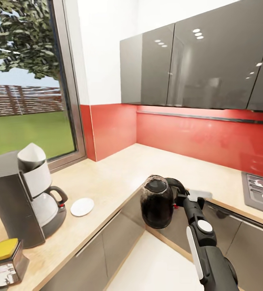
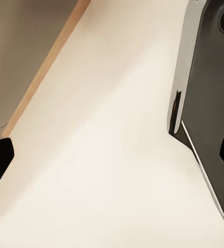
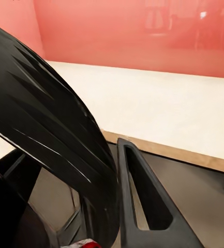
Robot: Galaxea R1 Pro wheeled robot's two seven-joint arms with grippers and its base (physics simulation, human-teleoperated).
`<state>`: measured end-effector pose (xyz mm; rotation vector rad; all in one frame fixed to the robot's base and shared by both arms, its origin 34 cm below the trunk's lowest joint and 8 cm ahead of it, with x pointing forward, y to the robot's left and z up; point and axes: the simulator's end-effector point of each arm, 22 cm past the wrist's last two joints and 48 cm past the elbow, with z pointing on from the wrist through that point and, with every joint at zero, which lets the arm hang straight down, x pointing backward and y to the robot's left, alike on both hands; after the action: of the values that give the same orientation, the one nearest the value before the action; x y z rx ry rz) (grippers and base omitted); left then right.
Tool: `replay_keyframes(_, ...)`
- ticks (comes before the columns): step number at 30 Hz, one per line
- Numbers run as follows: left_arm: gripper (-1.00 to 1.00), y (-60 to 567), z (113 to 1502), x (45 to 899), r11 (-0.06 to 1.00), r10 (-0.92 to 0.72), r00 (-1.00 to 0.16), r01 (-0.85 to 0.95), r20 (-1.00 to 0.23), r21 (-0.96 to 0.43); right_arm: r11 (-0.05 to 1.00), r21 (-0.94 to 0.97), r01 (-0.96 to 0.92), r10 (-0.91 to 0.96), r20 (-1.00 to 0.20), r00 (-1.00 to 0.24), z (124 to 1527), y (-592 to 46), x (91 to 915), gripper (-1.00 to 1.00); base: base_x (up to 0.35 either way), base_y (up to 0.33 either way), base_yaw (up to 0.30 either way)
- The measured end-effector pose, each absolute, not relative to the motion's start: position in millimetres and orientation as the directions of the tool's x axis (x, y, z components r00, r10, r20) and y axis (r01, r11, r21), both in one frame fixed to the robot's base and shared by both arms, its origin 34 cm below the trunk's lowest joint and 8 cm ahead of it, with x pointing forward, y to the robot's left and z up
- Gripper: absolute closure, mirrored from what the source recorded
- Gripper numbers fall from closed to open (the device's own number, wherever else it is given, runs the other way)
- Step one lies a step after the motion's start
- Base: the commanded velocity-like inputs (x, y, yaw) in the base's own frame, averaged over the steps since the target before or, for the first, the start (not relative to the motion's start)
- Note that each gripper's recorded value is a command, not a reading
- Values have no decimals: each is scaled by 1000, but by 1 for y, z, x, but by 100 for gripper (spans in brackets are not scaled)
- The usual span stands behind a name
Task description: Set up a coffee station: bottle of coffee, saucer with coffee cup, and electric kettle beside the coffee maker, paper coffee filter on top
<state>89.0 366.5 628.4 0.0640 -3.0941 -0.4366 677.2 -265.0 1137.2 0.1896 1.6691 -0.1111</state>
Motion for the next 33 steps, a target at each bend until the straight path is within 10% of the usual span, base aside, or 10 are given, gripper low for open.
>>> replay_keyframes(33,-100,365,628,101,960,-44,-999,-49,-22,275,981,44,187,58,-996,-72,1152,-264,673,100,31,-171,186)
